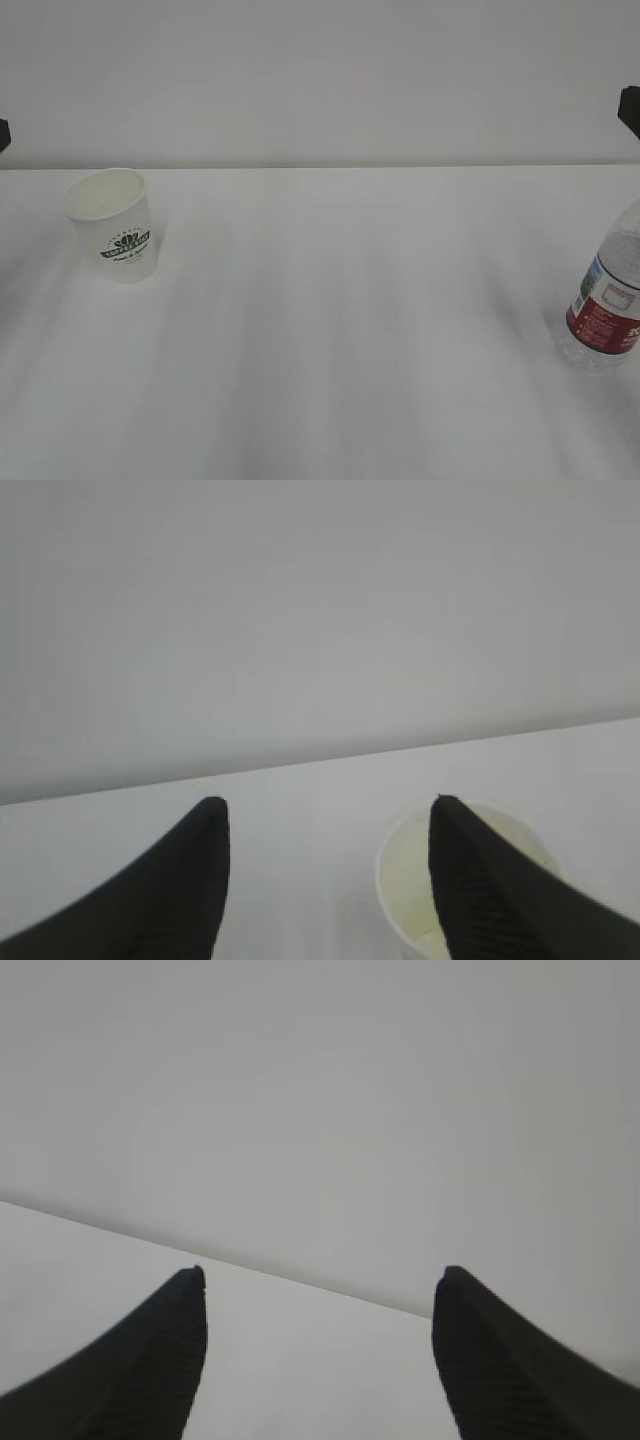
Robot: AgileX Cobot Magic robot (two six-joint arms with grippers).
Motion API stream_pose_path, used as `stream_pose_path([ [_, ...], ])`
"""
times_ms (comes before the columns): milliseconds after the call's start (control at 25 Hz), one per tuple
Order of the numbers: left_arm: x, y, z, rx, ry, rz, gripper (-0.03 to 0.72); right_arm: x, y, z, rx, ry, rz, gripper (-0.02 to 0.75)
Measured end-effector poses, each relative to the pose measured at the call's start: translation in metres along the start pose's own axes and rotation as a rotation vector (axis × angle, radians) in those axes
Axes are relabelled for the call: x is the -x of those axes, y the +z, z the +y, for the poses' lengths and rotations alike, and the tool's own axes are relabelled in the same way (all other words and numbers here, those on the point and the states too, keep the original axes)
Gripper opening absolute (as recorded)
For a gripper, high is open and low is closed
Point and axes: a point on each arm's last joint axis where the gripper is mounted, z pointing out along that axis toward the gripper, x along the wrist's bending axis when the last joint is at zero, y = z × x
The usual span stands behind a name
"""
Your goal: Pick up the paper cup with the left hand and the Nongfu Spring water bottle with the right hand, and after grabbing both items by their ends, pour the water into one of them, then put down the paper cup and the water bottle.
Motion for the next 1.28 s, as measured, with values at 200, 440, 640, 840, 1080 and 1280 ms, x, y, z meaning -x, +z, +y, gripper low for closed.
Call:
stream_pose_path([
  [200, 0.0, 0.008, -0.013, -0.055, -0.003, -0.002, 0.461, -0.002, -0.001, -0.01, -0.026, 0.002, 0.006, 0.534],
  [440, 0.002, 0.002, -0.033, -0.098, -0.008, -0.009, 0.461, -0.008, -0.008, -0.039, -0.091, 0.042, 0.013, 0.535],
  [640, 0.004, -0.008, -0.051, -0.123, -0.017, -0.013, 0.461, -0.011, -0.026, -0.053, -0.09, 0.068, 0.004, 0.535],
  [840, 0.004, -0.015, -0.061, -0.116, -0.044, 0.0, 0.461, -0.014, -0.037, -0.066, -0.114, 0.085, 0.001, 0.534],
  [1080, 0.004, -0.022, -0.075, -0.117, -0.073, 0.007, 0.461, -0.014, -0.039, -0.07, -0.142, 0.114, -0.008, 0.535],
  [1280, 0.006, -0.021, -0.095, -0.118, -0.121, 0.002, 0.461, -0.015, -0.042, -0.08, -0.165, 0.144, -0.015, 0.535],
])
